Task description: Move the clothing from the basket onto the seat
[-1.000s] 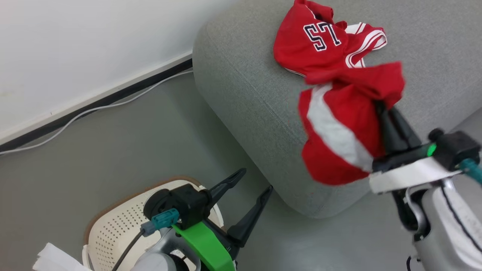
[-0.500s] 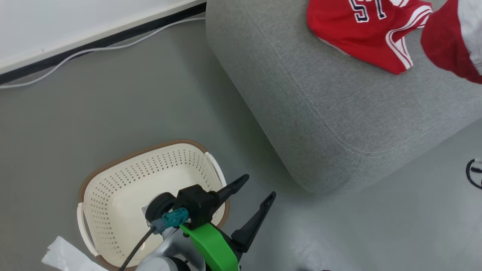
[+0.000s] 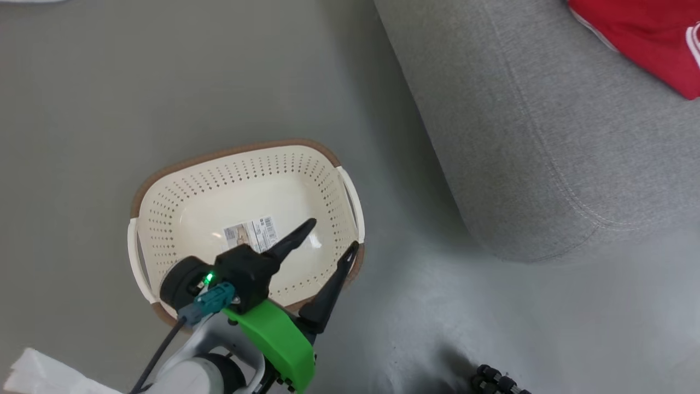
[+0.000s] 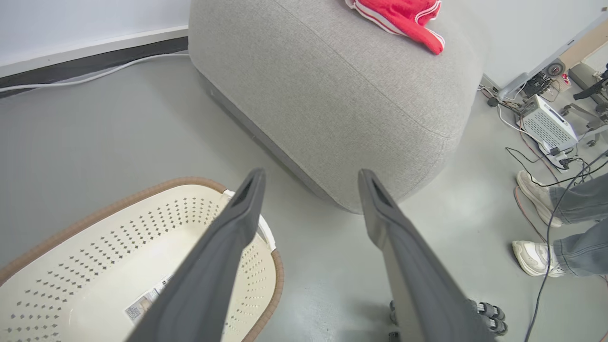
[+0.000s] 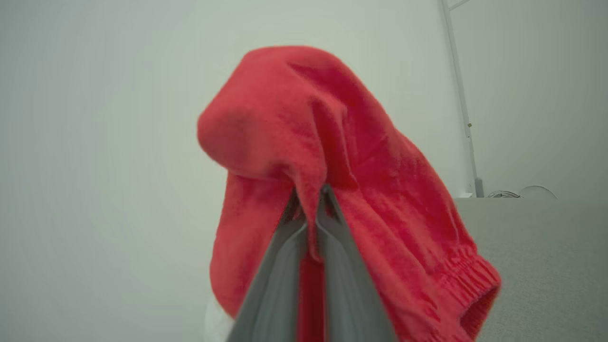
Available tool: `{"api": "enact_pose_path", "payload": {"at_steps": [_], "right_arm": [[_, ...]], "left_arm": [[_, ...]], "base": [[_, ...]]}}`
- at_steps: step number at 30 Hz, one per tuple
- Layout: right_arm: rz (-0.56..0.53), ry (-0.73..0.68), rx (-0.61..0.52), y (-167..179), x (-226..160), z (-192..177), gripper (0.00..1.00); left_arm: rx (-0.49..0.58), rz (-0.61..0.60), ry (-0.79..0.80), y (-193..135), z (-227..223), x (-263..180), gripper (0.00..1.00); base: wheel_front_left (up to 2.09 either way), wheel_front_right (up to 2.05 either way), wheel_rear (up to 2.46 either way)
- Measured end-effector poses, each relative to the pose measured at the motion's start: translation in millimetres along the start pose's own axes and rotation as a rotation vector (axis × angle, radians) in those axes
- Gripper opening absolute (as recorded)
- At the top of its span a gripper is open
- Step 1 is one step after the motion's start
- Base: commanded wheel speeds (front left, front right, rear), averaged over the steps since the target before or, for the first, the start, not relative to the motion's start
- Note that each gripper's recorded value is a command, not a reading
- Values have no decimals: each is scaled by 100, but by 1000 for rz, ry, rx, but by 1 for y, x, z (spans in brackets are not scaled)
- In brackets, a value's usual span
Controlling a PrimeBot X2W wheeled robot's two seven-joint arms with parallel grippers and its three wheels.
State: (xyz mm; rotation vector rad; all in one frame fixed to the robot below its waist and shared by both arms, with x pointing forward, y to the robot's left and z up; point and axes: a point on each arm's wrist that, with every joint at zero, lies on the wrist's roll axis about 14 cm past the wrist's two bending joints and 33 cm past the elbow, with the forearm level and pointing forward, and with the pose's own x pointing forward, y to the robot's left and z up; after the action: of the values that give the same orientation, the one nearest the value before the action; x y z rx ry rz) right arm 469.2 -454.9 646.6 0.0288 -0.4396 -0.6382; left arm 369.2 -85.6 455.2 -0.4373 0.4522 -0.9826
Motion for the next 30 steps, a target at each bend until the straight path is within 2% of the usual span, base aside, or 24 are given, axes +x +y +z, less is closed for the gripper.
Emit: {"api": "enact_pose_path", "payload": {"at_steps": [3,7,10,14,15,17,19,20,21,22,23,27,30], "right_arm": [[13,62,-43,6,3,-33,0],[52,210,-92,19,-12,-98,0],[23,302,-69,23,-28,-141,0],[-26,369,-19,25,-38,-179,0],[-26,369,-19,25,-38,-179,0],[-25,444,3,36,-58,-213,0],[-35,480,23,40,-70,-229,0],[-37,490,41,42,-74,-234,15],[-25,499,44,45,-76,-237,38],[-17,500,38,45,-77,-237,80],[-15,496,36,44,-77,-235,100],[0,465,16,37,-71,-220,100],[55,439,4,43,-67,-206,100]], "left_arm": [[-2,52,9,22,-3,-3,100],[-5,83,38,40,-12,-5,100],[-20,97,55,52,-19,-5,100],[-41,121,45,68,-22,-2,100],[-41,121,45,68,-22,-2,100],[-29,134,28,83,-21,5,100],[-26,146,16,94,-21,8,100],[-27,151,1,98,-19,10,100],[-28,154,-12,101,-18,12,100],[-28,156,-24,103,-16,13,100],[-26,155,-29,105,-15,15,100],[-6,156,-84,111,-3,23,100],[32,152,-128,114,11,29,100]], "base": [[0,0,0],[0,0,0],[0,0,0],[0,0,0],[0,0,0],[0,0,0],[0,0,0],[0,0,0],[0,0,0],[0,0,0],[0,0,0],[0,0,0],[0,0,0]]}}
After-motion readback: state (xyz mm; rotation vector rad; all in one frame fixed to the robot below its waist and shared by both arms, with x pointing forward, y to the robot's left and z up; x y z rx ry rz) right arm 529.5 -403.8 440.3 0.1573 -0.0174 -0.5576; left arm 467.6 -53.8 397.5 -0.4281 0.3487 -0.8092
